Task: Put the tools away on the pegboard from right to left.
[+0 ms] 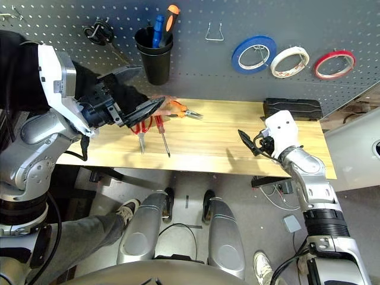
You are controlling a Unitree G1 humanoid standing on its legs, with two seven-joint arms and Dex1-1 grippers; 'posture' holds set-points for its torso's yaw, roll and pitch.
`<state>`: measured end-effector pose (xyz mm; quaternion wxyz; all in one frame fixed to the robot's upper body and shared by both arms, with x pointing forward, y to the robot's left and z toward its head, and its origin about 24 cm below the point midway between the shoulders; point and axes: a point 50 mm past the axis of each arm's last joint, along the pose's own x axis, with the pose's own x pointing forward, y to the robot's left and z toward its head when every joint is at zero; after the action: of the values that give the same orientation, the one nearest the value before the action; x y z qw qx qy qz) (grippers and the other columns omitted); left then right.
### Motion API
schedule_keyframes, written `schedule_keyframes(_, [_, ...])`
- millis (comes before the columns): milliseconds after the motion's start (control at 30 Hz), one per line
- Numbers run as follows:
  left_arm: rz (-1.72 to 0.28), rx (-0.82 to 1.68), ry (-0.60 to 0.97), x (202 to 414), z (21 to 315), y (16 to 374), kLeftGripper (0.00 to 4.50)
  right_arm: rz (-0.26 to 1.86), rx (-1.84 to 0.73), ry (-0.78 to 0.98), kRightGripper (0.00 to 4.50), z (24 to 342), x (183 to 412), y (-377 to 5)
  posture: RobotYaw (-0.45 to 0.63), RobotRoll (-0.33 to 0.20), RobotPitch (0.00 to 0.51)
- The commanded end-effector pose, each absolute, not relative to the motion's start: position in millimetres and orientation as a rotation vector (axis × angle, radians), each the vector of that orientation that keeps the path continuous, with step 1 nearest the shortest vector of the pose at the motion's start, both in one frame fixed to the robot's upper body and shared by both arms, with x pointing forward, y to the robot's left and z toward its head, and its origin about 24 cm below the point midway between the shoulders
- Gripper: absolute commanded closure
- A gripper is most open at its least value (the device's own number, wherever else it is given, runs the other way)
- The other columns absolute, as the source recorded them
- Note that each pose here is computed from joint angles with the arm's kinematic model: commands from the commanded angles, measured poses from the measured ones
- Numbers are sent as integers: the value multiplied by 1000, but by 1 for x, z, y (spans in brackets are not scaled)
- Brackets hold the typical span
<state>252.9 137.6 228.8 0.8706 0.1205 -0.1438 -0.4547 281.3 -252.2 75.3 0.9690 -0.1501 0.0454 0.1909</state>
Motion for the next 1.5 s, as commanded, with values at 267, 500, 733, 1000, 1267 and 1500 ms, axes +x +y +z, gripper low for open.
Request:
schedule_keyframes(267, [-971, 264, -305, 251, 228, 134, 0, 432, -306, 135, 26, 68, 278, -257, 232, 0, 219])
schedule_keyframes(500, [-976, 261, -305, 251, 227, 134, 0, 478, -310, 243, 26, 65, 278, -261, 230, 0, 225])
schedule_keyframes(733, [-977, 271, -267, 250, 221, 136, 0, 483, -249, 344, 26, 64, 276, -253, 232, 0, 239])
schedule_keyframes(1000, [-1011, 425, -21, 246, 191, 147, 0, 464, -209, 472, 26, 60, 280, -225, 235, 0, 250])
schedule_keyframes(1267, [-1111, 590, 251, 237, 159, 154, 0, 399, -214, 569, 26, 55, 300, -199, 237, 0, 270])
schedule_keyframes(1500, [-1125, 688, 364, 241, 142, 162, 0, 331, -203, 645, 26, 51, 324, -182, 246, 0, 285])
